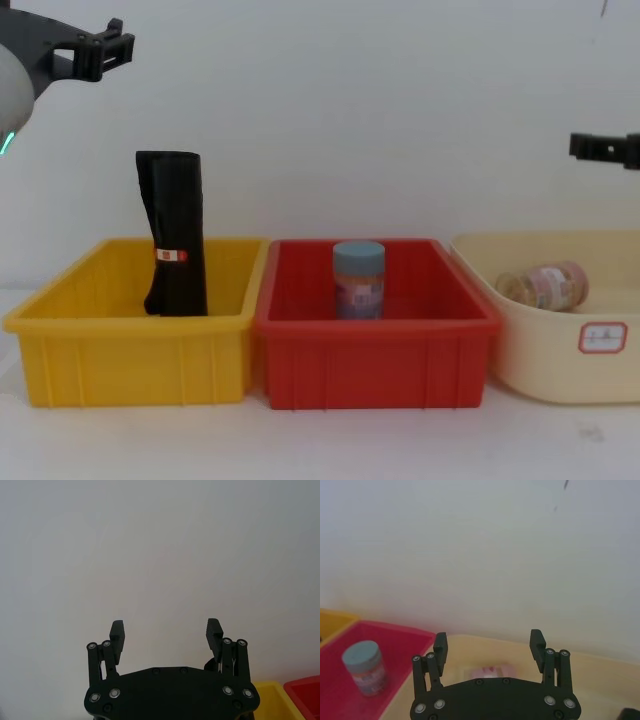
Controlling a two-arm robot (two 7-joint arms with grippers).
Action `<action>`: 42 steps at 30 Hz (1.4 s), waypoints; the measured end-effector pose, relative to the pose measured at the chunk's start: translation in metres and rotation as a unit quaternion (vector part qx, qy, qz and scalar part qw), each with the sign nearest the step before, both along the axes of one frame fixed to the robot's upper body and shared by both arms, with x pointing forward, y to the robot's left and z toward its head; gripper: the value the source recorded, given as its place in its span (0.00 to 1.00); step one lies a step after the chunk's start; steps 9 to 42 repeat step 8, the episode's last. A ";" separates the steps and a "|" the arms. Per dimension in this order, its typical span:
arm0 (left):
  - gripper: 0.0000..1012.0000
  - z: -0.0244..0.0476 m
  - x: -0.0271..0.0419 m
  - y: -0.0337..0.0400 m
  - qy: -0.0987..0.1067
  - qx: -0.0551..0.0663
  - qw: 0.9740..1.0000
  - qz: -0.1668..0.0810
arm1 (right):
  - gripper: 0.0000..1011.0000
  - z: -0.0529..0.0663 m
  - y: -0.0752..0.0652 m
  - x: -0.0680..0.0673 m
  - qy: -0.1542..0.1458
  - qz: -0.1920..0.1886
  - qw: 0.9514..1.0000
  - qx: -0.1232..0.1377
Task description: Pick up the garbage bag with the one hand and transfer it to the other hand.
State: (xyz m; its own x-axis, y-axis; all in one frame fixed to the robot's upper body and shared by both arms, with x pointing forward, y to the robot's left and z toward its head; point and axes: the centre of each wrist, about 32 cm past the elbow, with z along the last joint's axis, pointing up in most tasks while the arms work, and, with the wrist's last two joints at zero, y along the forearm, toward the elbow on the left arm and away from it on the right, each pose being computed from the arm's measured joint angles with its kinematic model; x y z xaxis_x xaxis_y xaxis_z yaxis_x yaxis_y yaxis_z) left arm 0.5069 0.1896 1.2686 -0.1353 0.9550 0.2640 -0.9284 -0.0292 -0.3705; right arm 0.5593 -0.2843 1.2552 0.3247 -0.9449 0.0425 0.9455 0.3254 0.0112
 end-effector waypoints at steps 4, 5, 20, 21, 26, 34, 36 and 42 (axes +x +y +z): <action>0.99 0.0000 0.0000 0.0000 0.000 0.000 1.000 0.000 | 0.99 0.005 0.003 -0.003 -0.009 0.005 1.000 0.005; 0.99 0.0000 0.0000 0.0000 0.000 0.000 1.000 0.000 | 0.99 0.006 0.003 -0.005 -0.012 0.007 1.000 0.007; 0.99 0.0000 0.0000 0.0000 0.000 0.000 1.000 0.000 | 0.99 0.009 0.005 -0.006 -0.017 0.010 1.000 0.010; 0.99 0.0000 0.0000 0.0000 0.000 0.000 1.000 0.000 | 0.99 0.009 0.005 -0.006 -0.017 0.010 1.000 0.010; 0.99 0.0000 0.0000 0.0000 0.000 0.000 1.000 0.000 | 0.99 0.009 0.005 -0.006 -0.017 0.010 1.000 0.010; 0.99 0.0000 0.0000 0.0000 0.000 0.000 1.000 0.000 | 0.99 0.009 0.005 -0.006 -0.017 0.010 1.000 0.010; 0.99 0.0000 0.0000 0.0000 0.000 0.000 1.000 0.000 | 0.99 0.009 0.005 -0.006 -0.017 0.010 1.000 0.010; 0.99 0.0000 0.0000 0.0000 0.000 0.000 1.000 0.000 | 0.99 0.009 0.005 -0.006 -0.017 0.010 1.000 0.010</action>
